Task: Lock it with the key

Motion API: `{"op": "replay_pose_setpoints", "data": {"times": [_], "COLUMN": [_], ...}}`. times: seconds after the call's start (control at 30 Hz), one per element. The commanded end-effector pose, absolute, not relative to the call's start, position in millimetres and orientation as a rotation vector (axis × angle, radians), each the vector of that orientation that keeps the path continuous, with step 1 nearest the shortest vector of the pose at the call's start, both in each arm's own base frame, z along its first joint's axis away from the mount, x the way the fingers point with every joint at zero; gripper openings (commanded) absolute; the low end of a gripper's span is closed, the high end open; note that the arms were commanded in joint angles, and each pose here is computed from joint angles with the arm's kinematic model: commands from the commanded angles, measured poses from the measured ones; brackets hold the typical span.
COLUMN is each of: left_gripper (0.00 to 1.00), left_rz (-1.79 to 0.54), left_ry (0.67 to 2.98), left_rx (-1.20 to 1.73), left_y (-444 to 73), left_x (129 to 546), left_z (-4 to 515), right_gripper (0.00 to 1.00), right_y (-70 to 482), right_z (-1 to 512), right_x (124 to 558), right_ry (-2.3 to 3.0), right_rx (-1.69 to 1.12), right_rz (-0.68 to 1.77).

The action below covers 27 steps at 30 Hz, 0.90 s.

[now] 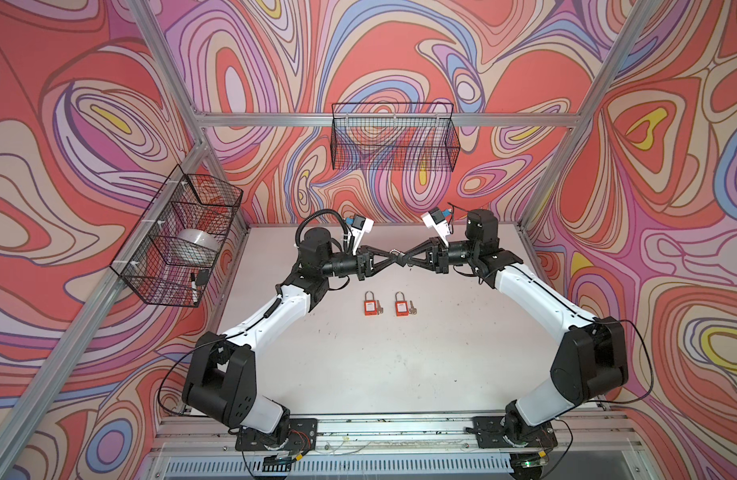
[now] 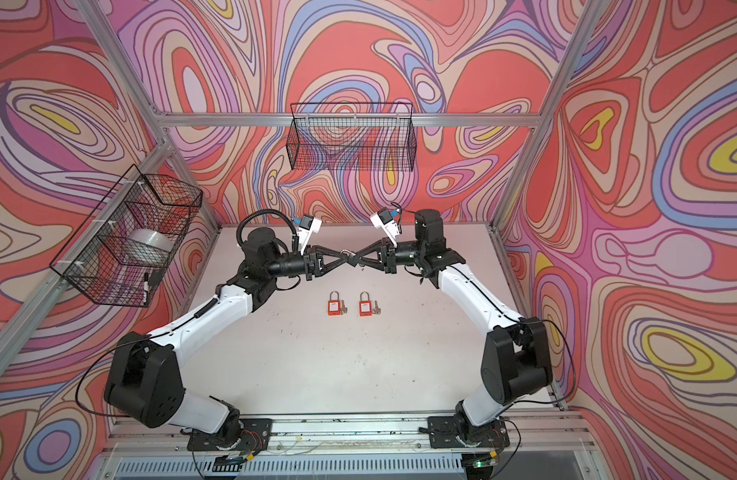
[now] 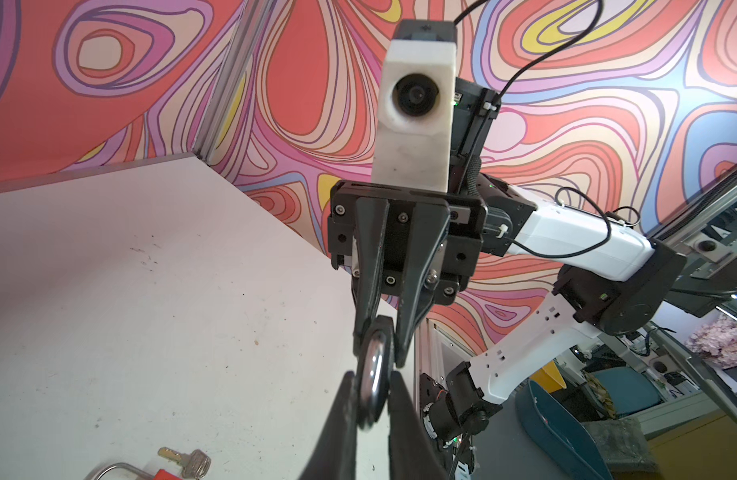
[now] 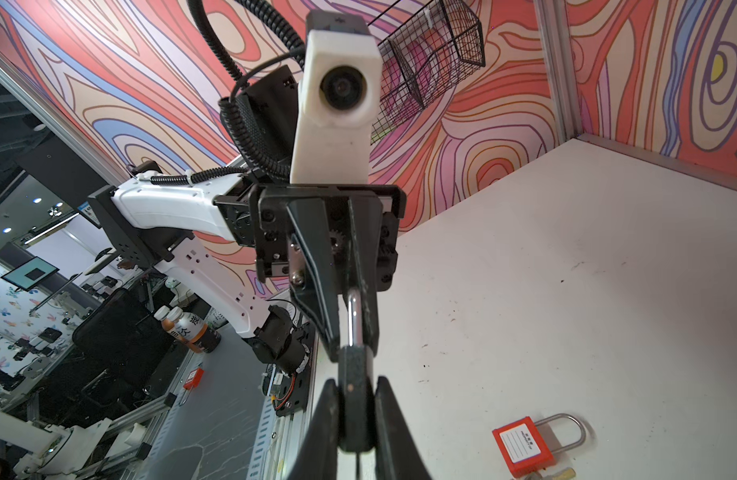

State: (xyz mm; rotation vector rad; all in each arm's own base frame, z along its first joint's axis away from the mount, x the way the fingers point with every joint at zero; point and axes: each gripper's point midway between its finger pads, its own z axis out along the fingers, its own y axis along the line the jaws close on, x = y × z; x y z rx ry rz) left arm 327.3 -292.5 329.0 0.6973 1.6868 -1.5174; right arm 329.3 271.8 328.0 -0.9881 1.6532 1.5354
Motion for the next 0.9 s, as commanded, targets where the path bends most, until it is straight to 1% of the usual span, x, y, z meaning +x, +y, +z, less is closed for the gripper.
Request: {"op": "replay_pose_setpoints", "data": {"times": [0.0, 0.23, 0.27, 0.33, 0.37, 0.4, 0.47, 0.57, 0.63, 0.8, 0.87], "left_gripper": [0.00, 0.00, 0.00, 0.00, 0.00, 0.00, 0.00, 0.00, 0.00, 0.00, 0.00], "left_rz": [-1.518, -1.502, -1.500, -1.492, -1.490, -1.487, -1.490, -1.498, -1.500, -1.508, -1.510], "left_ry": [1.623, 1.617, 1.619, 1.613, 1.608, 1.602, 1.594, 1.593, 1.592, 1.588, 1.585], "left_rx": [0.715, 0.711, 0.705, 0.693, 0.686, 0.679, 0.668, 0.663, 0.664, 0.664, 0.667], "left_y": [-295, -293, -292, -290, -288, -286, -284, -283, -284, -284, -284], "left_x": [328, 326, 327, 329, 329, 330, 331, 331, 332, 332, 331], "left_z": [344, 346, 346, 347, 348, 349, 351, 352, 351, 352, 353], "right_gripper": [0.00, 0.00, 0.10, 0.25, 0.34, 0.39, 0.42, 0.42, 0.40, 0.31, 0.25], "right_y": [276, 275, 274, 273, 271, 269, 264, 261, 260, 260, 261], "right_z": [327, 323, 323, 322, 322, 322, 320, 319, 320, 315, 314], "right_x": [326, 327, 328, 328, 329, 329, 330, 328, 325, 326, 328], "right_ry": [1.633, 1.647, 1.652, 1.654, 1.659, 1.662, 1.670, 1.669, 1.667, 1.675, 1.679], "right_rx": [-1.016, -1.016, -1.012, -1.013, -1.007, -1.002, -0.992, -0.990, -0.997, -0.997, -0.994], "right_rz": [1.545, 1.520, 1.506, 1.500, 1.501, 1.499, 1.493, 1.494, 1.506, 1.513, 1.516]}}
